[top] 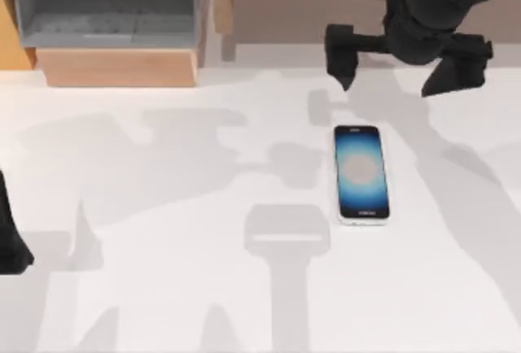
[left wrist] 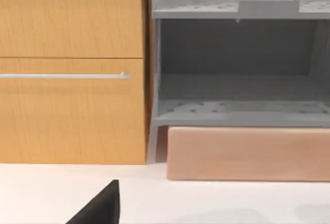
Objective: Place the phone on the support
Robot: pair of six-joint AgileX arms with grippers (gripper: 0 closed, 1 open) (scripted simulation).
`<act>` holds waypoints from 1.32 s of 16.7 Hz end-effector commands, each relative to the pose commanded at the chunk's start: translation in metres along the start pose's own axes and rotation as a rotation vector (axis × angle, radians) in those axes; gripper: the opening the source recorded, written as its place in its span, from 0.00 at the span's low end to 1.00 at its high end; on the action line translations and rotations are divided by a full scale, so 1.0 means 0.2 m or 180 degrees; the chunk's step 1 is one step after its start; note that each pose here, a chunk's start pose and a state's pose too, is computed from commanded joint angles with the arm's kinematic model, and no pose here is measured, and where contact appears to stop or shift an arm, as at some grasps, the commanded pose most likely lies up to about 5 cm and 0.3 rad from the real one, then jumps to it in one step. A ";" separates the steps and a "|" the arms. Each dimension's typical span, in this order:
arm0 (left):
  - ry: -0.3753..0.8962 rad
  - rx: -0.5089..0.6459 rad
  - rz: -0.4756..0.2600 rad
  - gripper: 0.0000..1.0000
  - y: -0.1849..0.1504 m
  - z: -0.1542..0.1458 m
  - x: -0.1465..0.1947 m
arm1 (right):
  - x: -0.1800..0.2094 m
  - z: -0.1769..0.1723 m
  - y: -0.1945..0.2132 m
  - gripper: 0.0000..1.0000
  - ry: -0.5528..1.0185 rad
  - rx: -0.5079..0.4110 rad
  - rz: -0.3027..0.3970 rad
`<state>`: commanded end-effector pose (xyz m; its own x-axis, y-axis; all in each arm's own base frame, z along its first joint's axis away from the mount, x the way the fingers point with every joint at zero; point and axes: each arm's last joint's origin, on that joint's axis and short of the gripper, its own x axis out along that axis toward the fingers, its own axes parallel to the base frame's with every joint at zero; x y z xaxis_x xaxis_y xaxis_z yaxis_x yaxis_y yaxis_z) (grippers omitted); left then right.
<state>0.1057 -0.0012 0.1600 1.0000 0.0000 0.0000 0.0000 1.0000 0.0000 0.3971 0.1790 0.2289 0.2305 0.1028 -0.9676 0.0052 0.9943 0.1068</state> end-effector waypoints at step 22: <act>0.0000 0.0000 0.0000 1.00 0.00 0.00 0.00 | 0.67 -0.14 0.07 1.00 0.0734 0.0038 -0.0346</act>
<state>0.1057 -0.0012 0.1600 1.0000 0.0000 0.0000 0.0000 1.0000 0.0000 0.4004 0.2080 0.0933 0.0000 0.0005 -1.0000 0.0295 0.9996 0.0005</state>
